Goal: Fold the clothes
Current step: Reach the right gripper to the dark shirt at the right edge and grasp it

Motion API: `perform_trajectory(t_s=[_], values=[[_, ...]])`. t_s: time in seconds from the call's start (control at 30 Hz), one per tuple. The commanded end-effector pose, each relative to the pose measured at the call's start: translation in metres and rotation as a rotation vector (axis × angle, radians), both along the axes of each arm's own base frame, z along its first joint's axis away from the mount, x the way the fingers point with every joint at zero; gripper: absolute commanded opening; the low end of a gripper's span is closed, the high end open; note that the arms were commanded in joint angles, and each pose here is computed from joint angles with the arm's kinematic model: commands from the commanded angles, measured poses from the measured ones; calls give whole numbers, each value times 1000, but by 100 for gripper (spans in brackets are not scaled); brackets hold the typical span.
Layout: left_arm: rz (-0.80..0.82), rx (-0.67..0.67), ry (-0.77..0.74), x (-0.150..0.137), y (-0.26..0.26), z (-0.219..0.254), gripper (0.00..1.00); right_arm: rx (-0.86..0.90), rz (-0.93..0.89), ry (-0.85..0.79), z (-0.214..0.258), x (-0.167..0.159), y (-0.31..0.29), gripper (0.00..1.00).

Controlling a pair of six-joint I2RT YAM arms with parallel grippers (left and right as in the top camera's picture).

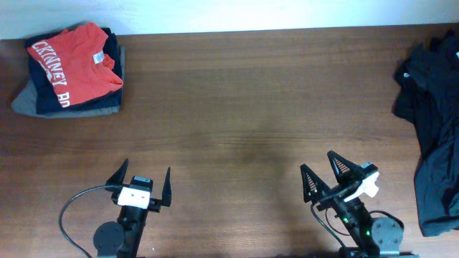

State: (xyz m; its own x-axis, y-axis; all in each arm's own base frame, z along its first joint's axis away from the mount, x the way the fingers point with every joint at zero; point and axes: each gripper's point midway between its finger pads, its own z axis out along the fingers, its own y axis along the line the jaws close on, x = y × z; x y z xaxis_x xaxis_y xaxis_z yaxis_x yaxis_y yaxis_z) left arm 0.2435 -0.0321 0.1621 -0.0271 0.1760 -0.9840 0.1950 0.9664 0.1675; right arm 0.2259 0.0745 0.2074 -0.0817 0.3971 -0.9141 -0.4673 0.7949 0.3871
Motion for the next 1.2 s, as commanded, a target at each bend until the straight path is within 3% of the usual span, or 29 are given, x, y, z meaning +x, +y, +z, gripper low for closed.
perform_trajectory(t_s=[0.0,0.17,0.3,0.53,0.77,0.87,1.17], values=[[15,17,-4,0,3,-1,99,5,4,-91,29,-6,0,99],[15,17,-3,0,3,-1,99,-71,-214,-176,71,-1,-31,99],[15,17,-4,0,3,-1,99,-176,-368,-119,90,19,-56,99],[15,17,-4,0,3,-1,99,-288,-637,249,87,94,-118,99],[15,17,-4,0,3,-1,99,-359,-702,619,59,189,-188,99],[15,17,-4,0,3,-1,99,-364,-721,750,44,214,-218,99],[15,17,-3,0,3,-1,99,-392,-812,795,13,254,-301,99]])
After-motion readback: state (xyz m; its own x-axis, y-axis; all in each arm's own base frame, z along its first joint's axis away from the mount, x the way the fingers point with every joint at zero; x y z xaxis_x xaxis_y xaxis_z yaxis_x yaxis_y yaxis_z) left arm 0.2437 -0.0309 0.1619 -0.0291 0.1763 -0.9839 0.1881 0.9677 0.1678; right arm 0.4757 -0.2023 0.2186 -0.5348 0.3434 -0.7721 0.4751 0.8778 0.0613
